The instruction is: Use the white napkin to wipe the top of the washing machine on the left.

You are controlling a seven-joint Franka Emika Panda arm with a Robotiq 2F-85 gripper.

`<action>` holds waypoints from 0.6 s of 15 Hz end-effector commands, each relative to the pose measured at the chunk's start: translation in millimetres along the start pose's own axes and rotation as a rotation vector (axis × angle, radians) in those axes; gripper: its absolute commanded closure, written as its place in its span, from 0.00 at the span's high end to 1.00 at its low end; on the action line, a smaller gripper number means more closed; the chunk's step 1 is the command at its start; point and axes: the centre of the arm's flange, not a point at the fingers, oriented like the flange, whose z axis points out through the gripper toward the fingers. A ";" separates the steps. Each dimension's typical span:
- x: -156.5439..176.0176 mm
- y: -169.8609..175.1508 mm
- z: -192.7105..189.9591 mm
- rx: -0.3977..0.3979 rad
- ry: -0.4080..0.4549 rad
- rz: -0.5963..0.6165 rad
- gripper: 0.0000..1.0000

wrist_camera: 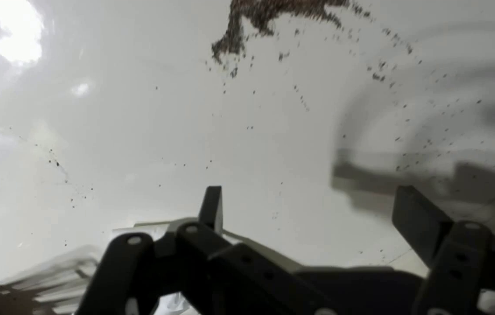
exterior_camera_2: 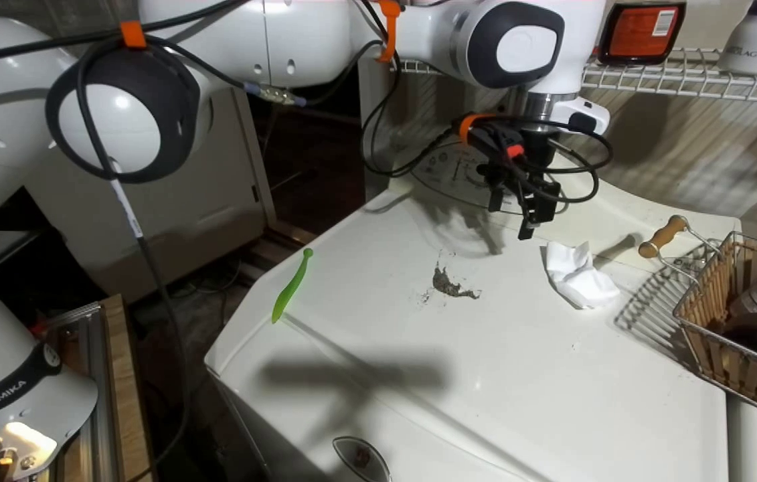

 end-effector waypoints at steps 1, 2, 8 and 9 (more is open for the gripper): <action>-80.1 -5.7 -16.9 -0.027 -0.069 -0.058 1.00; -85.2 -5.1 -23.0 -0.038 -0.055 -0.090 1.00; -104.0 4.8 -57.6 -0.117 0.039 -0.291 1.00; -107.7 6.7 -62.2 -0.103 0.039 -0.305 1.00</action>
